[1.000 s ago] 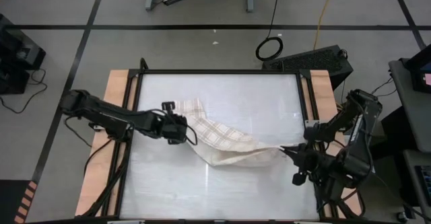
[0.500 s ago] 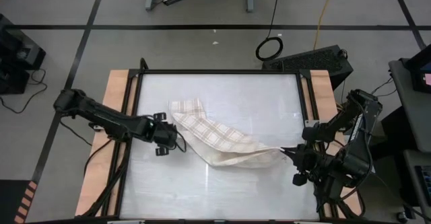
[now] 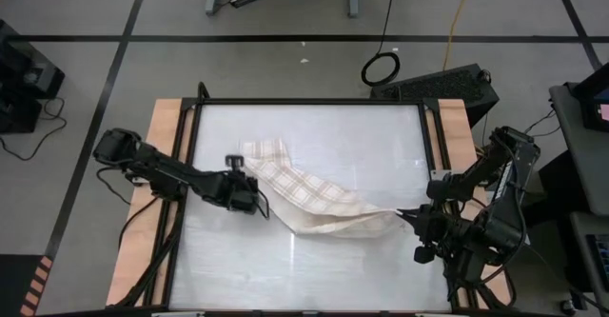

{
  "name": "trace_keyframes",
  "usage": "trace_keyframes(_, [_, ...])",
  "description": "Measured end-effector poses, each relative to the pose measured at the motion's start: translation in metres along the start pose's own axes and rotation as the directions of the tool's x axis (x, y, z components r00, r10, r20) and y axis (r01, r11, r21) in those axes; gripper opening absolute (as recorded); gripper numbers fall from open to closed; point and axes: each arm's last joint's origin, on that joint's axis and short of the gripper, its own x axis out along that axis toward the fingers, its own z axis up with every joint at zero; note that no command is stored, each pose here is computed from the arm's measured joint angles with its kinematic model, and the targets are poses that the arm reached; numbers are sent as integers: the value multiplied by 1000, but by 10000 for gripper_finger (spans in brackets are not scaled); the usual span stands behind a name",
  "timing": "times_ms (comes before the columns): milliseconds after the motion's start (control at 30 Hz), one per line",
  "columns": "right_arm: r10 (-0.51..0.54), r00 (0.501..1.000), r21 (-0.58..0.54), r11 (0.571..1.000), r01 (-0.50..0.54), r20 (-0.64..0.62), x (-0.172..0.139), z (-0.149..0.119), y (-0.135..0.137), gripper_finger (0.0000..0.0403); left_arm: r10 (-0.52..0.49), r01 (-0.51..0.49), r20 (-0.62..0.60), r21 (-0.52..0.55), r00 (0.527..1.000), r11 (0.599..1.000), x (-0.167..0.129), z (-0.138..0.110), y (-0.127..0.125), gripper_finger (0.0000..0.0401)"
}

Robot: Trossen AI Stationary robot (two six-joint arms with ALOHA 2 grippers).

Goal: Roll towel
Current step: Roll the white-brown patterned towel

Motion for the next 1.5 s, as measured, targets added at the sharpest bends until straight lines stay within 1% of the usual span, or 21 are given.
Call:
trace_keyframes(67, [-18,1000,-1,1000,18,26,0,1,-1,0,162,-162,1,-45,987,986,-7,-3,12,13])
trace_keyframes(100, [-34,998,0,999,34,47,1,2,-1,0,211,-209,19,-80,977,975,-11,-2,18,12])
trace_keyframes(133, [-51,996,4,999,51,67,2,3,-2,0,238,-232,35,-119,971,965,-16,-2,24,11])
trace_keyframes(200, [-75,993,8,997,75,90,4,5,-4,0,243,-231,53,-179,968,956,-26,-2,35,7])
trace_keyframes(300, [-69,995,-21,997,71,73,4,5,-4,0,218,-187,73,-303,973,934,-40,-4,47,5])
trace_keyframes(367, [-30,999,-23,999,30,23,3,3,-4,0,185,-147,76,-357,980,922,-48,-7,51,6])
trace_keyframes(433, [48,997,-18,999,-49,-64,-1,-1,-4,0,124,-89,70,-378,990,922,-52,-12,50,7])
trace_keyframes(533, [181,963,43,983,-176,-199,-12,-9,-5,0,-33,59,77,-364,996,930,-58,-16,46,8])
trace_keyframes(633, [283,919,120,958,-260,-275,-25,-18,-7,0,-224,236,75,-342,972,910,-63,-19,41,22])
trace_keyframes(700, [319,905,149,946,-287,-282,-32,-22,-8,0,-322,327,74,-332,944,885,-66,-20,38,52])
trace_keyframes(767, [339,901,167,938,-303,-271,-38,-25,-9,0,-388,391,76,-327,919,861,-68,-19,35,96])
trace_keyframes(867, [348,903,171,934,-313,-251,-42,-28,-8,0,-434,440,90,-308,896,844,-70,-18,31,173])
trace_keyframes(933, [352,902,173,933,-316,-248,-44,-29,-8,0,-414,429,112,-264,903,864,-72,-17,30,220])
trace_keyframes(1033, [354,903,180,931,-316,-245,-45,-29,-8,0,-224,282,224,-277,949,919,-72,-8,34,268])
trace_keyframes(1100, [354,903,178,932,-317,-243,-45,-29,-8,0,-142,225,309,-253,941,941,-72,2,34,279])
trace_keyframes(1167, [353,904,170,933,-318,-241,-45,-29,-8,0,-130,196,357,-155,925,968,-66,11,30,275])
trace_keyframes(1233, [352,904,170,933,-318,-241,-45,-29,-8,0,-116,154,348,-82,930,985,-54,17,27,262])
trace_keyframes(1300, [352,904,173,933,-317,-241,-45,-29,-8,0,-86,103,294,-41,952,994,-38,22,28,242])
trace_keyframes(1367, [352,904,179,932,-315,-241,-45,-29,-8,0,-76,76,209,6,975,997,-21,23,29,219])
trace_keyframes(1433, [355,904,183,931,-317,-240,-45,-29,-7,0,-101,92,146,71,984,993,-8,25,28,198])
trace_keyframes(1500, [356,903,184,930,-318,-239,-45,-29,-7,0,-148,133,108,138,983,981,1,26,26,184])
